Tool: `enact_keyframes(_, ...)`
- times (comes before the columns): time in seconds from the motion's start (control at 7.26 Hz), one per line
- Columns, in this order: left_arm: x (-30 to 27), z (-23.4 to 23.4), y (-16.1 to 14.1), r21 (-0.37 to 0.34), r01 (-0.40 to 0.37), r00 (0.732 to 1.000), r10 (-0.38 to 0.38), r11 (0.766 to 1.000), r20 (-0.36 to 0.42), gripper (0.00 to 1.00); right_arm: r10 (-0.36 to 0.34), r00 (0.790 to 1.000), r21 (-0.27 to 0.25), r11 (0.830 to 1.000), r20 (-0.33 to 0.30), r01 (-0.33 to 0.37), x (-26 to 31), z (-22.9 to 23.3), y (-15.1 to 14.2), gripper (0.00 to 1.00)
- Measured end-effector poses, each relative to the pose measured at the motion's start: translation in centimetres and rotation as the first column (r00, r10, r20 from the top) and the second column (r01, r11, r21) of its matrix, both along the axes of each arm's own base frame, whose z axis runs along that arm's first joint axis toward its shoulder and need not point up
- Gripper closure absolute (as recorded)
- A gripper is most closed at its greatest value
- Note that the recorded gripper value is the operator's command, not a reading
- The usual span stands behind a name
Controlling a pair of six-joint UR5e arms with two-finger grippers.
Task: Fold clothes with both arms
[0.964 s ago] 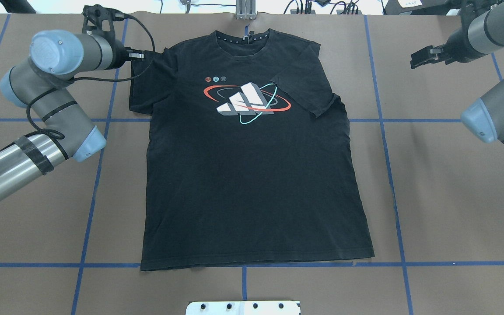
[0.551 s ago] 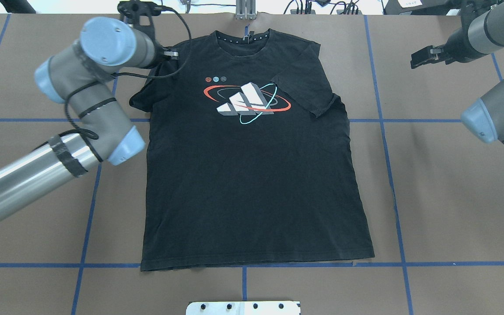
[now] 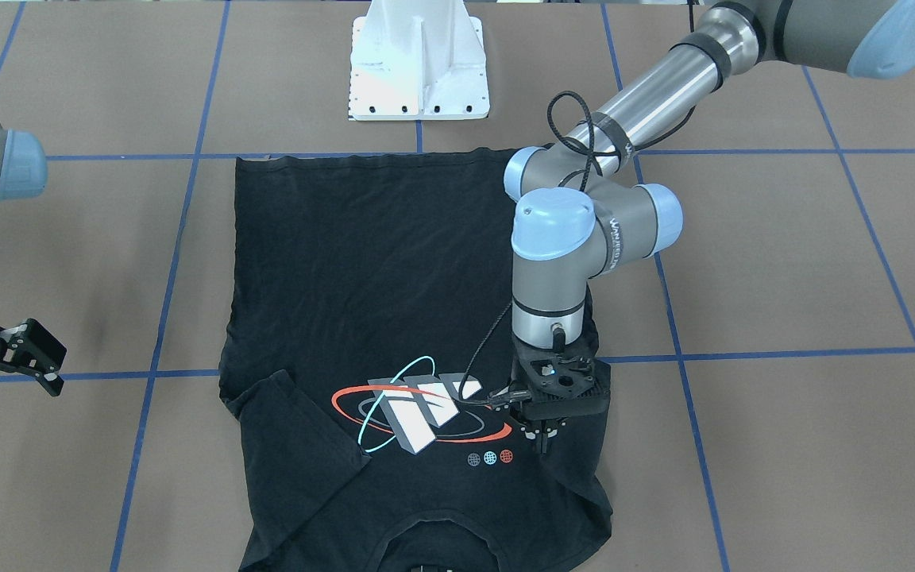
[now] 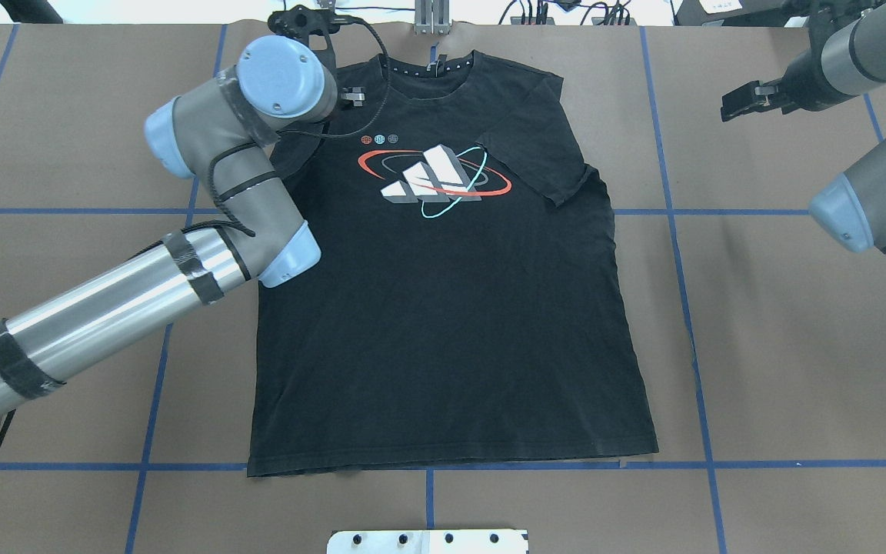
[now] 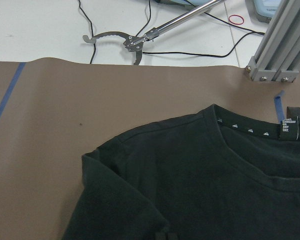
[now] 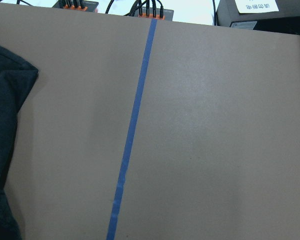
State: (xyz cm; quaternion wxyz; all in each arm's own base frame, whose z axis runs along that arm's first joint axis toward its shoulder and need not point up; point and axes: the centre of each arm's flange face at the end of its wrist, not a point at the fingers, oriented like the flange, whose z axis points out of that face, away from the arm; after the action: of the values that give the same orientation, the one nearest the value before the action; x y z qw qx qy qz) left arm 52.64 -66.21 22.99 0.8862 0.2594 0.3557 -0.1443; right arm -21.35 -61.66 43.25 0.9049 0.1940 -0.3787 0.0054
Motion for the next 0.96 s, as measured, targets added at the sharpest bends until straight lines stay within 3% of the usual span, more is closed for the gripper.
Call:
enact_keyframes(0.14,0.6,-0.3,-0.5,-0.003,0.005,1.000,-0.005,1.000,0.008,1.00,-0.001,1.000,0.000,1.000,0.001,0.001,-0.1,-0.1,0.0,0.00)
enact_keyframes(0.28,0.8,-0.4,-0.8,-0.004,0.008,1.000,-0.008,1.000,0.012,0.01,0.000,1.000,-0.001,1.000,0.002,0.000,-0.2,-0.1,0.0,0.00)
enact_keyframes(0.69,-0.4,-0.6,0.2,0.065,-0.023,1.000,0.024,0.998,-0.015,0.00,0.014,1.000,-0.008,1.000,0.018,-0.014,-0.4,-0.8,0.1,0.00)
enact_keyframes(0.96,-3.4,-0.6,3.4,0.128,-0.090,0.993,0.098,0.988,-0.060,0.00,0.036,0.998,-0.022,0.999,0.056,-0.035,-1.3,-2.6,1.1,0.00)
